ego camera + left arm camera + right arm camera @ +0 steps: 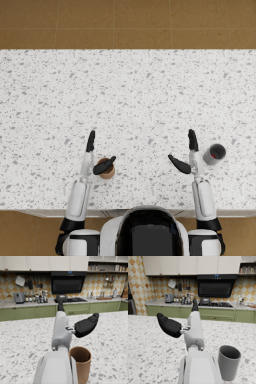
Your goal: Pick up two cups and pour the berry on the right into the cup on the left
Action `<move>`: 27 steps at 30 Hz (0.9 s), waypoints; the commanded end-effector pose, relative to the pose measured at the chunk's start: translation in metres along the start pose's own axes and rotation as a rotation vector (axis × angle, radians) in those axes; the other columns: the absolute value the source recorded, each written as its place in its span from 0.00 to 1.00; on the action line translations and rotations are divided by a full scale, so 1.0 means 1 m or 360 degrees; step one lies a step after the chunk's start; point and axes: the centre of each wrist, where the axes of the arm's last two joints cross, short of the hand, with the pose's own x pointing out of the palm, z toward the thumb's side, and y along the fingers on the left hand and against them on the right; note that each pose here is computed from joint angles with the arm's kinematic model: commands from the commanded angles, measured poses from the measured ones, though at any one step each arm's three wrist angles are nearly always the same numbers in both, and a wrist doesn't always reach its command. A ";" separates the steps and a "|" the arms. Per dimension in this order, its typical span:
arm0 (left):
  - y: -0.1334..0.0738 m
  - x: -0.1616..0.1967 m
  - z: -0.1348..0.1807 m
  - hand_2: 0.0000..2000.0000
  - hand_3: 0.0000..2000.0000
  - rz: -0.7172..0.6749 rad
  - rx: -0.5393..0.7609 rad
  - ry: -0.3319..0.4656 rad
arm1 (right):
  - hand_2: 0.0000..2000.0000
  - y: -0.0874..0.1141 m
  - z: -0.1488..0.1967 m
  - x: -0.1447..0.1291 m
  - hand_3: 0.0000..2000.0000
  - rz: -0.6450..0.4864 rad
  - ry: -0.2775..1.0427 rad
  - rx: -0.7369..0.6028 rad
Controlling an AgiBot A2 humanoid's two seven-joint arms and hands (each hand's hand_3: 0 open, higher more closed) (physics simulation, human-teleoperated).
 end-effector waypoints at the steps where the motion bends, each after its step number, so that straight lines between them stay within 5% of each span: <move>1: -0.012 -0.009 0.000 0.00 0.00 0.0050 -0.0024 0.0078 | 0.00 0.010 0.007 -0.018 0.00 -0.0118 0.0092 -0.0026; 6: -0.034 -0.011 -0.005 0.00 0.00 0.0066 -0.0104 0.0192 | 0.00 0.021 0.004 -0.037 0.00 -0.0262 0.0325 0.0021; 12: -0.061 -0.002 -0.023 0.00 0.00 0.0005 -0.0288 0.0187 | 0.00 0.044 -0.001 -0.060 0.00 -0.0461 0.0575 0.0125; 18: -0.075 0.003 -0.033 0.00 0.00 -0.0027 -0.0392 0.0167 | 0.00 0.070 -0.015 -0.082 0.00 -0.0655 0.0610 0.0277; 27: -0.082 0.009 -0.060 0.00 0.00 -0.0032 -0.0549 0.0116 | 0.00 0.080 -0.048 -0.094 0.00 -0.0715 0.0559 0.0487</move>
